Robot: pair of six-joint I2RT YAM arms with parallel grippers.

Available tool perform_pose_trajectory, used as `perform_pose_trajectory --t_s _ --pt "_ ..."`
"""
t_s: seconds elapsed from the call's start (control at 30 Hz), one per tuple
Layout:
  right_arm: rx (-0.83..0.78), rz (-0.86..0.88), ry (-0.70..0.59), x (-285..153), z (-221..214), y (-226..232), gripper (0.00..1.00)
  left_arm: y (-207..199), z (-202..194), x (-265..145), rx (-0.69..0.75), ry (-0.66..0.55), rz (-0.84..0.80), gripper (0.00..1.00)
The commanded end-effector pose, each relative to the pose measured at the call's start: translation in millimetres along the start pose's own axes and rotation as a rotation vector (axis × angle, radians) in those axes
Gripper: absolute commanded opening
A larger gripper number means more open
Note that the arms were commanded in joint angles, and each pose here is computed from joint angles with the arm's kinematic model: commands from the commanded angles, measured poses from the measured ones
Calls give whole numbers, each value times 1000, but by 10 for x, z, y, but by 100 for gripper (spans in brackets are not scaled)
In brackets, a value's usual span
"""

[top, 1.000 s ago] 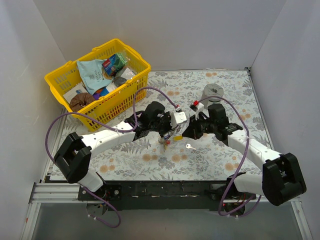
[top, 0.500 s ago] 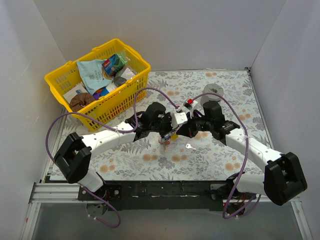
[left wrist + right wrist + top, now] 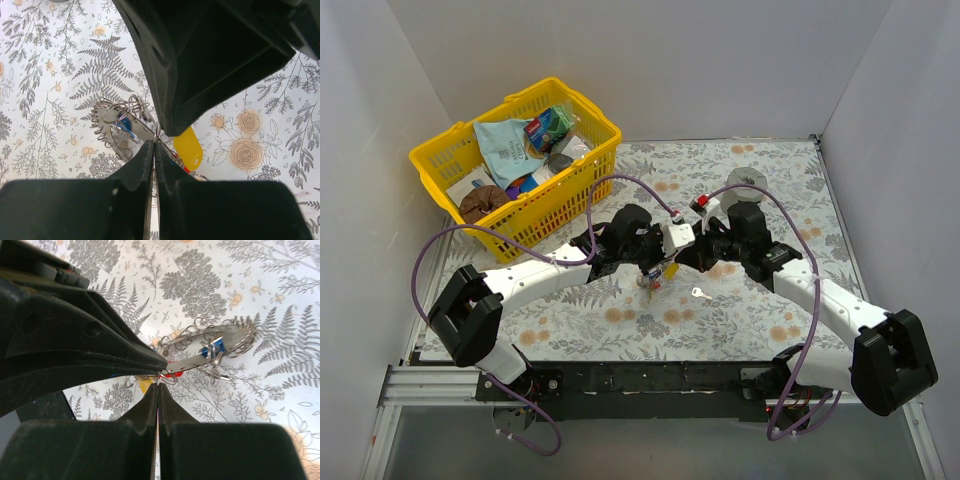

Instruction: Put the keys on the keyring

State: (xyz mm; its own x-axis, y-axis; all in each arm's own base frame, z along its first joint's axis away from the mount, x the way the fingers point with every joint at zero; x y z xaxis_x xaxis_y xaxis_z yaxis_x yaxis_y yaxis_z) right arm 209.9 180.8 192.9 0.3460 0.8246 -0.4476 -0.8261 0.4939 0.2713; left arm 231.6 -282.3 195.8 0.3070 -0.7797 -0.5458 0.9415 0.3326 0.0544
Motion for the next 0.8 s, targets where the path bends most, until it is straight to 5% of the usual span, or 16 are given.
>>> perform_pose_trajectory --t_s 0.0,0.77 --pt "-67 -68 -89 -84 199 -9 1 -10 192 -55 23 -66 -1 0" --pt "-39 -75 -55 8 118 -70 1 -22 192 -90 27 -71 -2 0"
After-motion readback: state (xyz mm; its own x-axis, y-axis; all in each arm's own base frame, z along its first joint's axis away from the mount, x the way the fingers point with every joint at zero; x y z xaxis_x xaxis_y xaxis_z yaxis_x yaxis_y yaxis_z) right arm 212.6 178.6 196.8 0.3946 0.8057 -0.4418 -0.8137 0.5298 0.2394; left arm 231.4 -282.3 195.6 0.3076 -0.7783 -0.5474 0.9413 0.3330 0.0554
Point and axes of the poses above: each gripper's point midway between its finger pads, its own x axis out along the fingers, its own y axis along the line the jaws close on, z = x × y, the point moved 9 cm from there along -x, back along the fingers, and after that the axes turned 8 degrees about -x, right-handed, at the moved point
